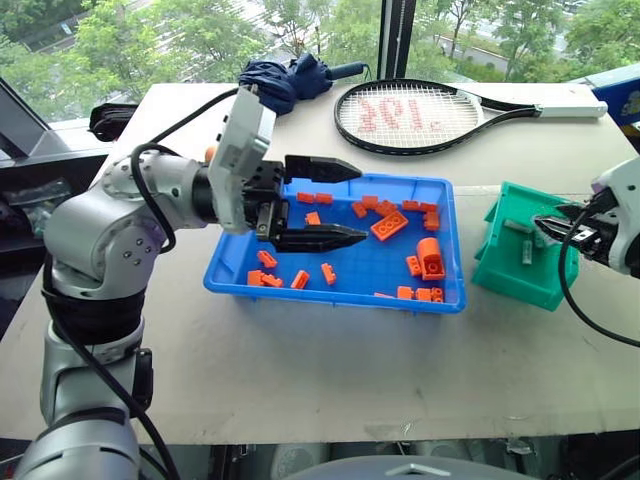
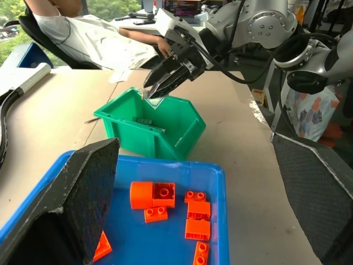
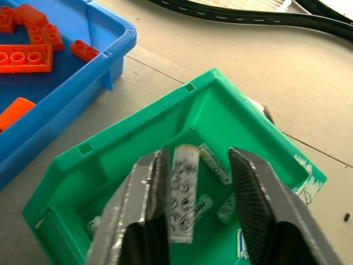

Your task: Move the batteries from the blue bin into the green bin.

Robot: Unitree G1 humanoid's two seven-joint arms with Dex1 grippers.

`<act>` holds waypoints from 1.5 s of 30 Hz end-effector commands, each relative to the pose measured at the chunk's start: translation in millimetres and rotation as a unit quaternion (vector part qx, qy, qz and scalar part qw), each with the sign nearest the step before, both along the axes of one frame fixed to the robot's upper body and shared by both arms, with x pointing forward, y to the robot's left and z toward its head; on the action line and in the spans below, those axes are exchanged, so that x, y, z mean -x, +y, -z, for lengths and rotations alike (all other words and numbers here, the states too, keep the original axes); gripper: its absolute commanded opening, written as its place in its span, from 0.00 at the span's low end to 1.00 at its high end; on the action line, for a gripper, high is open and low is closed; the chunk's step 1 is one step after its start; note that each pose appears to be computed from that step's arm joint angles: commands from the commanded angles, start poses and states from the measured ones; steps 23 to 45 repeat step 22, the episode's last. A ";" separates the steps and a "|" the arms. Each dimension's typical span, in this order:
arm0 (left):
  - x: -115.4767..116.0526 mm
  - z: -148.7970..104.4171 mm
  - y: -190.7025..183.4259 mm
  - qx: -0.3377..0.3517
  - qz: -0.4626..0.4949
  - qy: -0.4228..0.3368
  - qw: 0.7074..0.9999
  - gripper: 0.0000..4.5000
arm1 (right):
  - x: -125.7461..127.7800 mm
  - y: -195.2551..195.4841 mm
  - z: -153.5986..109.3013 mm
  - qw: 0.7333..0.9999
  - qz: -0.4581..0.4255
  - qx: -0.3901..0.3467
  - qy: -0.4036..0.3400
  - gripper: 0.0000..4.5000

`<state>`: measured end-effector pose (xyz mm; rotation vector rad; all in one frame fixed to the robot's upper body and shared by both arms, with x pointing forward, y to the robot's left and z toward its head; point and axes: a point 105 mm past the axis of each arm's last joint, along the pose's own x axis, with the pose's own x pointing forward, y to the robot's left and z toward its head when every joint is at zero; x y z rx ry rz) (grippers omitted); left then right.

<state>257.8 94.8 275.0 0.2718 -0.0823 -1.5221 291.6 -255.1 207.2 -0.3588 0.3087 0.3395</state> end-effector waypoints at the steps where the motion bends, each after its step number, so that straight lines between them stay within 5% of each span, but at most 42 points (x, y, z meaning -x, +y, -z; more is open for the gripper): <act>1: 5.0 3.3 8.6 -0.009 -0.012 -0.013 1.000 1.00 | 2.5 -4.7 -12.3 0.999 0.001 0.017 -0.038 0.80; 3: 8.1 10.8 12.6 -0.008 -0.026 -0.005 1.000 1.00 | 7.8 1.9 -11.6 0.998 -0.028 0.000 -0.048 0.99; 8: 20.9 57.8 37.1 -0.036 -0.129 0.024 0.991 1.00 | 48.5 20.7 13.4 0.984 -0.144 -0.065 -0.076 0.99; 13: 31.1 90.2 63.0 -0.006 -0.244 0.057 0.968 1.00 | 77.9 13.5 38.0 0.974 -0.161 -0.145 -0.071 0.99; 17: 57.9 130.9 81.9 -0.022 -0.288 0.076 0.954 1.00 | 113.6 8.3 76.1 0.970 -0.209 -0.120 0.002 0.99; 22: 72.6 153.9 84.9 -0.033 -0.288 0.066 0.955 1.00 | 119.0 1.3 92.1 0.966 -0.231 -0.112 0.010 0.99; 45: 72.6 153.9 84.9 -0.033 -0.288 0.066 0.955 1.00 | 119.0 1.3 92.1 0.966 -0.231 -0.112 0.010 0.99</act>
